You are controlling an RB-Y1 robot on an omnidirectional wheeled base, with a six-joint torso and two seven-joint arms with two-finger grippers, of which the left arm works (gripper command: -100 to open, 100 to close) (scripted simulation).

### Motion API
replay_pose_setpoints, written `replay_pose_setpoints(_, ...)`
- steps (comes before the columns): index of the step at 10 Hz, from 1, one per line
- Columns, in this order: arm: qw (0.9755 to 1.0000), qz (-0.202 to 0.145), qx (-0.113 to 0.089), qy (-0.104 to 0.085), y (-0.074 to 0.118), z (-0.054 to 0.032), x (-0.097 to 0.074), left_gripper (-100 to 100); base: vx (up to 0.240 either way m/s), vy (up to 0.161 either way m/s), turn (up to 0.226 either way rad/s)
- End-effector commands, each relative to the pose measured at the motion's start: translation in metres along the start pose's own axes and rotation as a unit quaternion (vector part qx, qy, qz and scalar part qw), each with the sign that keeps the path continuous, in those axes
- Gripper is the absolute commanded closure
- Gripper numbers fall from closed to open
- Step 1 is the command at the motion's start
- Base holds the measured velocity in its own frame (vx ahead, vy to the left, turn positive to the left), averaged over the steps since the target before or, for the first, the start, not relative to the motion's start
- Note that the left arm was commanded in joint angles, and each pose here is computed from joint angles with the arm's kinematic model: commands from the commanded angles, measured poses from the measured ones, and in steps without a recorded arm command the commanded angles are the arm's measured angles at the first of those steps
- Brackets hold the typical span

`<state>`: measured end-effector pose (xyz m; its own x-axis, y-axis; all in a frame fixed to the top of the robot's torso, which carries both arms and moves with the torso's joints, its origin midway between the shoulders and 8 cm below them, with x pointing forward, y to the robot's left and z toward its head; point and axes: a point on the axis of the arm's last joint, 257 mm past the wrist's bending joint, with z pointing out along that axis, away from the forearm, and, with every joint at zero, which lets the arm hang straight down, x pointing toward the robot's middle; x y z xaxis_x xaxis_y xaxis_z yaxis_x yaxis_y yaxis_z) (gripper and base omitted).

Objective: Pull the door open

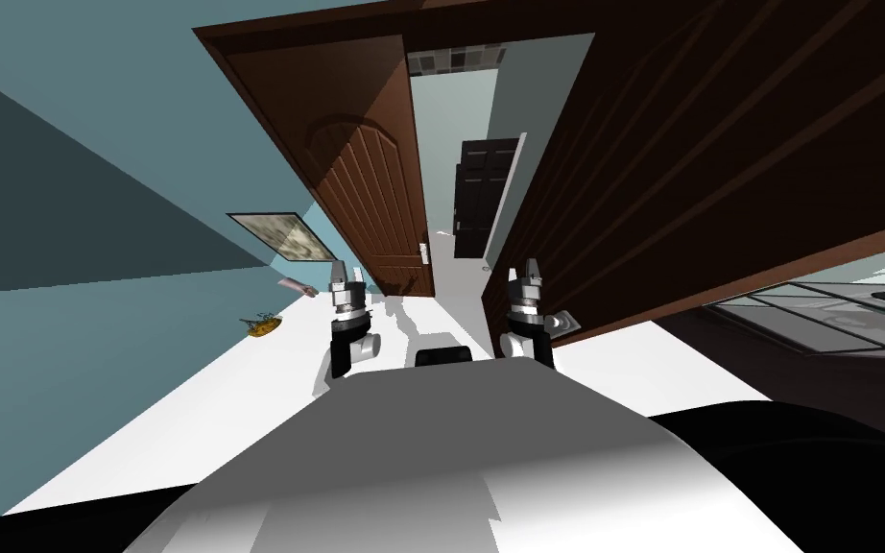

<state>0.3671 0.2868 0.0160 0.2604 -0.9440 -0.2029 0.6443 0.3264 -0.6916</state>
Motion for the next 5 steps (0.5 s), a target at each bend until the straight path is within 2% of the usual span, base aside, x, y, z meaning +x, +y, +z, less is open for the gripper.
replay_pose_setpoints(1,0.9996,-0.01,-0.025,0.008,0.022,-0.0029,0.007,-100,0.117,0.021,-0.091)
replay_pose_setpoints(5,0.9974,-0.026,-0.064,0.018,0.061,-0.008,0.018,-100,0.117,-0.002,-0.058)
